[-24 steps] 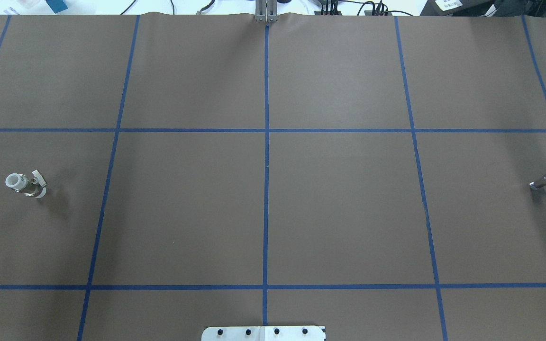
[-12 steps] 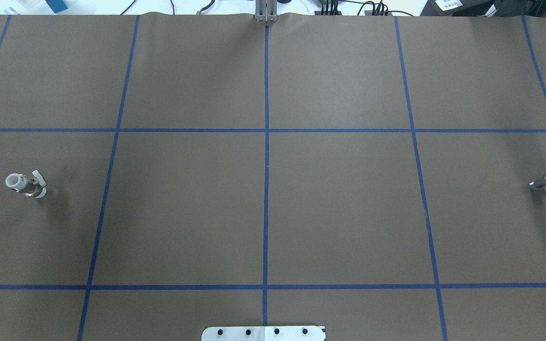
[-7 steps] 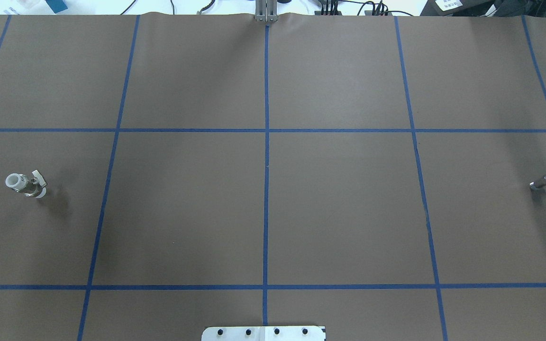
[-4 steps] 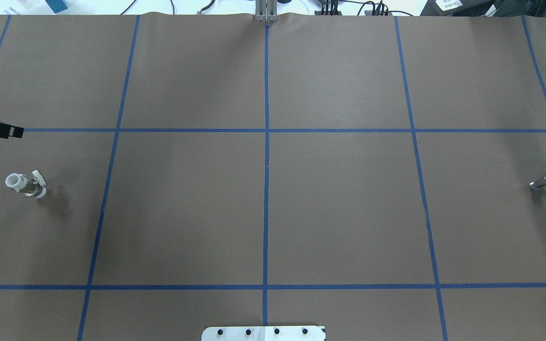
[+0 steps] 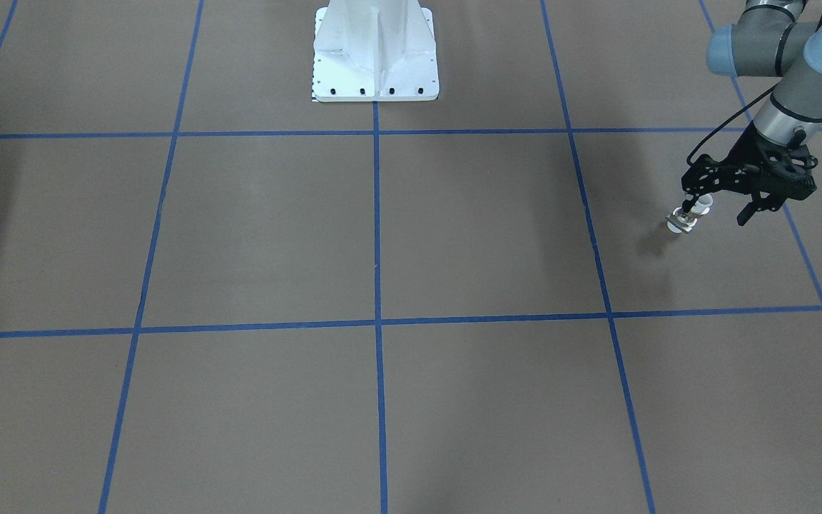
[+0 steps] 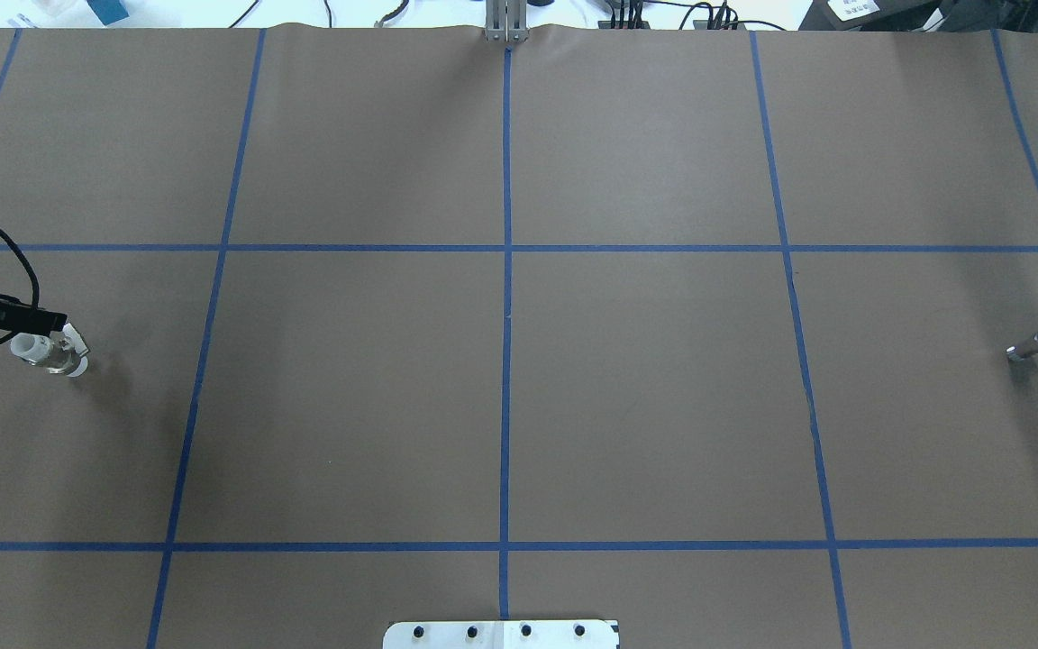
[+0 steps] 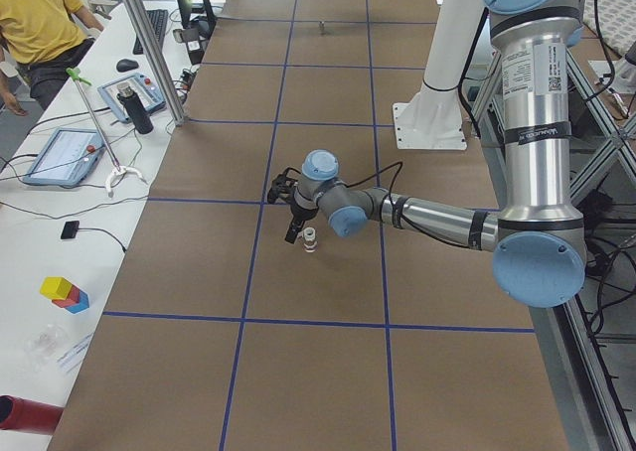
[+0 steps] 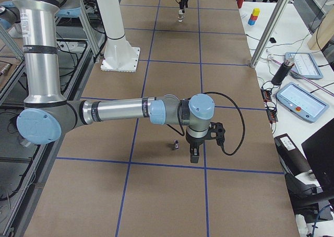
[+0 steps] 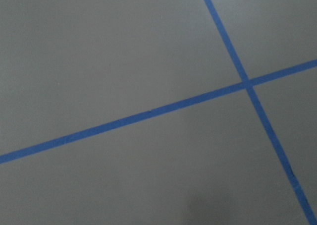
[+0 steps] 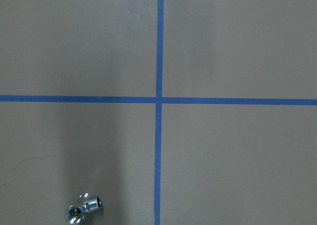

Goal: Assemble PPR valve and pipe with both arms
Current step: 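Lower the left gripper onto the white pipe piece and grasp it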

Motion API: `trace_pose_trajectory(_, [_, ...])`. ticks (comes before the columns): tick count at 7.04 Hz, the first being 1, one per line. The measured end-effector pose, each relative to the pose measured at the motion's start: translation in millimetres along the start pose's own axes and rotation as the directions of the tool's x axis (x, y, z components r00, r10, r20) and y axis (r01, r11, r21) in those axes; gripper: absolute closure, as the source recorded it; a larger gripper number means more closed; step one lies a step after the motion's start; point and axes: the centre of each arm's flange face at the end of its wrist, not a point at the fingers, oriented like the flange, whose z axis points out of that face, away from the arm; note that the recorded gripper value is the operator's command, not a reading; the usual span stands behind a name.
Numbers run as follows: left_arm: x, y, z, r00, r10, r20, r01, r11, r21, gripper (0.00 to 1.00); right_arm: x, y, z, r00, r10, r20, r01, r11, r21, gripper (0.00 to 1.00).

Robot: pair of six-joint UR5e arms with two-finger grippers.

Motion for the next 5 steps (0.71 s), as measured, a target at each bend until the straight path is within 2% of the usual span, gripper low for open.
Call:
trace_pose_trajectory(3, [6.4, 16.1, 11.1, 0.999, 0.032, -0.004, -0.032, 0.999, -0.039, 0.01, -1.4, -0.1, -1.6, 1.0, -0.003, 0.0, 0.003, 1.0, 0.003, 0.0])
trace_pose_trajectory(4, [9.4, 18.3, 14.0, 0.999, 0.038, -0.007, -0.039, 0.998, -0.047, 0.11, -1.7, -0.2, -2.0, 1.0, -0.004, 0.0, 0.004, 1.0, 0.004, 0.0])
trace_pose_trajectory(5, [10.9, 19.9, 16.0, 0.999, 0.042, -0.008, -0.043, 0.998, -0.051, 0.14, -1.9, -0.2, -2.1, 1.0, -0.004, 0.0, 0.004, 1.0, 0.004, 0.0])
